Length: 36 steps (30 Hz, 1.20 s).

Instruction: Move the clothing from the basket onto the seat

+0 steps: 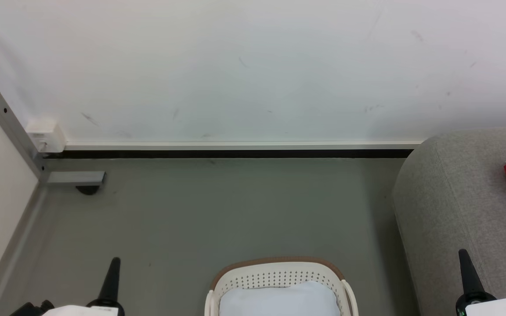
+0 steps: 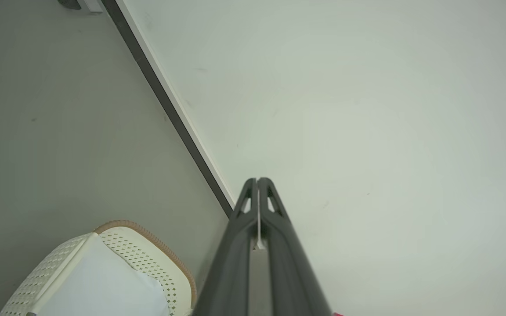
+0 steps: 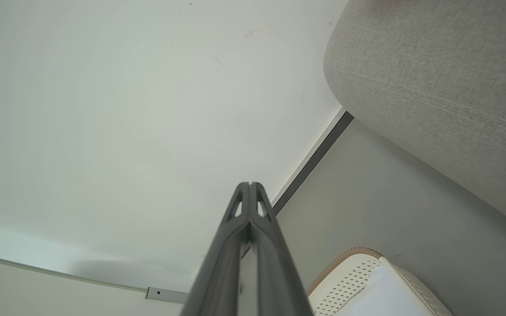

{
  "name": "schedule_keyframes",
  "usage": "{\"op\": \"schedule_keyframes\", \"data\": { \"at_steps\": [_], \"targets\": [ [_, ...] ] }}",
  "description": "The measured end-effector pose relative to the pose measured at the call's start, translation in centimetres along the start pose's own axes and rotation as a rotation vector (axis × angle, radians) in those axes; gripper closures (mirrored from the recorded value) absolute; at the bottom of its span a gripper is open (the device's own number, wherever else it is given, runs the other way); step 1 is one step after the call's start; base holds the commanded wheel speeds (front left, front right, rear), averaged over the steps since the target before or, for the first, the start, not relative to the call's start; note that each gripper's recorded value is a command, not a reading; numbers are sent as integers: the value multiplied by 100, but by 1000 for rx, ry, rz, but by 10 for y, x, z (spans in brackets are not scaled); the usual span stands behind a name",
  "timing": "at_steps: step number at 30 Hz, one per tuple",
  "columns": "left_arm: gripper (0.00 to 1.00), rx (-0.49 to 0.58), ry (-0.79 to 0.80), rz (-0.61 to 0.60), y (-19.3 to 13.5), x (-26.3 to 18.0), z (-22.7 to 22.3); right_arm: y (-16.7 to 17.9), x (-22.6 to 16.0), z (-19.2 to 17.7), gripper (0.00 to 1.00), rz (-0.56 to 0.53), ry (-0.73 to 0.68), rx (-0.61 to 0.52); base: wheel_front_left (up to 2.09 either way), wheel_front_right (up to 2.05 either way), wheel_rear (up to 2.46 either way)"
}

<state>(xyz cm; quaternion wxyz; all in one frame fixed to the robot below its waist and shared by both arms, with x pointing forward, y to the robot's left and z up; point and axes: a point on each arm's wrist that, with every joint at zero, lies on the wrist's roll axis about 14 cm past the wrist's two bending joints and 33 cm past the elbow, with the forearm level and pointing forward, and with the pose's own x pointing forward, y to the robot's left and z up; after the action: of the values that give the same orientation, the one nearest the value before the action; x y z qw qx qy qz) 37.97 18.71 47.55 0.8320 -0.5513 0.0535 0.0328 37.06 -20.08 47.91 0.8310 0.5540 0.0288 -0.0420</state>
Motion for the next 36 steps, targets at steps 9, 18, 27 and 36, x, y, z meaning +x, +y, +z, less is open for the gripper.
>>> {"op": "schedule_keyframes", "data": {
  "at_steps": [9, 18, 27, 36],
  "targets": [
    [100, -83, -4, -19, -5, 2, 4, 6, 3, 2, 100, 19, 2, 83, 0, 0, 0],
    [100, -166, -9, -35, -8, 2, 8, 11, 6, 3, 100, 34, 5, 163, 0, 0, 0],
    [100, -238, -13, -58, -13, 3, 12, 15, 9, 5, 100, 51, 7, 235, 0, 0, 0],
    [100, -303, -17, -78, -17, 4, 16, 19, 11, 6, 100, 68, 12, 300, 0, 0, 0]
  ]
}}
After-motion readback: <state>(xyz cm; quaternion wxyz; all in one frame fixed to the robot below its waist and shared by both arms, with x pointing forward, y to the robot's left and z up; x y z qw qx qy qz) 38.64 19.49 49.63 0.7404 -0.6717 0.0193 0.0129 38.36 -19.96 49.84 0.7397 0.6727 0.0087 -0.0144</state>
